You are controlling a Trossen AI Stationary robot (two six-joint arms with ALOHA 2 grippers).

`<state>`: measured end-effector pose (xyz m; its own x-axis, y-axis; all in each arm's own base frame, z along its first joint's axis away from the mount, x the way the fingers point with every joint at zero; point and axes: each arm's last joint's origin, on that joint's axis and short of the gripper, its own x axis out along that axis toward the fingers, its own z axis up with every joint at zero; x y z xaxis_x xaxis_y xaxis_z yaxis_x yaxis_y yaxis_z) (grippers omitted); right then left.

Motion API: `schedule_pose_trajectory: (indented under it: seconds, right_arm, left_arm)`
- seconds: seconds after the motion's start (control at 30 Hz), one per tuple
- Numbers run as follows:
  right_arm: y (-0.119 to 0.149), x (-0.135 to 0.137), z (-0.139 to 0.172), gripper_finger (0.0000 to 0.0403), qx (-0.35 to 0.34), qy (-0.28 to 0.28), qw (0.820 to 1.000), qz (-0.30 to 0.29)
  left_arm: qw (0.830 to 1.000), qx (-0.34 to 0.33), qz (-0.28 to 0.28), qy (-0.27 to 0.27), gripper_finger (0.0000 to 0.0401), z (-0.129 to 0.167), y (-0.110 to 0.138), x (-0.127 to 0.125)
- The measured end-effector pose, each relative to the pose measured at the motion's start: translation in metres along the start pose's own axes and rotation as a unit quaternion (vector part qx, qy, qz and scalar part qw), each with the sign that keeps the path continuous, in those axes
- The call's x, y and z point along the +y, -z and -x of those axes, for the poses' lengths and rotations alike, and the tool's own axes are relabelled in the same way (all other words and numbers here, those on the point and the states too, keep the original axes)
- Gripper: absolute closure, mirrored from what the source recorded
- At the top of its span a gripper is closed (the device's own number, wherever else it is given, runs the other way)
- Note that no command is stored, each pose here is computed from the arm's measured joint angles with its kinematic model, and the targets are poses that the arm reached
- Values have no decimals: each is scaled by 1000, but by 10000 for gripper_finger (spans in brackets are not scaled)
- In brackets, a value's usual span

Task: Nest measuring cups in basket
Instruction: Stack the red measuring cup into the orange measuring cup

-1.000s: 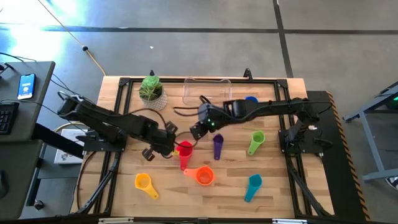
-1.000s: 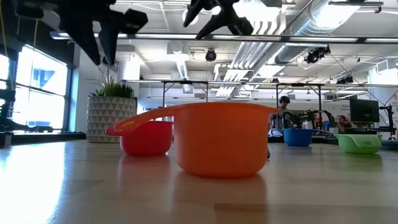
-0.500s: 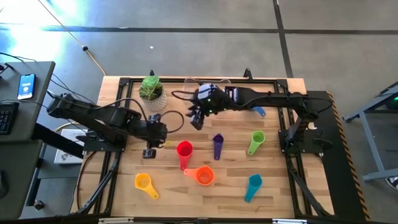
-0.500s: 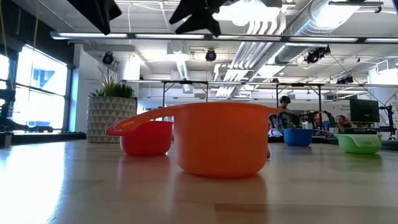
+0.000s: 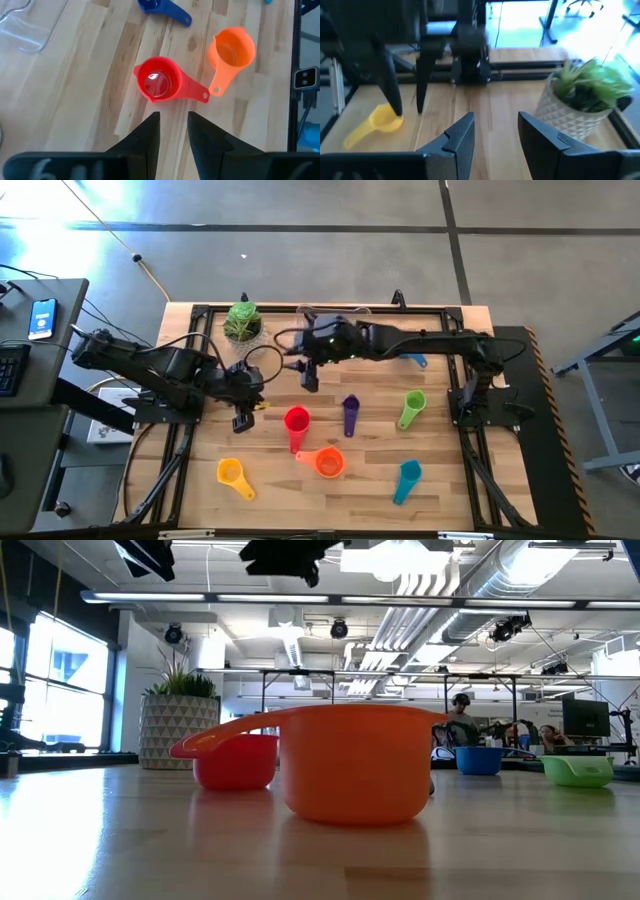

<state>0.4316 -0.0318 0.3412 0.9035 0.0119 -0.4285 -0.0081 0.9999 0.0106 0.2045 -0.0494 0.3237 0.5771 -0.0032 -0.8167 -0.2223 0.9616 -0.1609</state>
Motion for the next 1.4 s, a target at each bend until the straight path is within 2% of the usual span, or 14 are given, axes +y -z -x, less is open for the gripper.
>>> schedule_pose_trajectory:
  seconds: [0.43, 0.73, 1.1, 1.4]
  right_arm:
    - [34, 20, -43, 252, 60, -30, 996, 56]
    - [65, 24, -74, 242, 110, -83, 988, 76]
    - [103, 24, -104, 242, 167, -95, 979, 72]
    - [125, 27, -119, 243, 197, -100, 973, 71]
  left_arm:
    - [1000, -5, 1, 3, 311, 5, 1, 1]
    - [1000, -5, 3, 3, 311, 5, 1, 1]
    - [1000, -8, 5, 2, 311, 5, 1, 1]
    - [1000, -14, 11, -8, 311, 5, 0, 2]
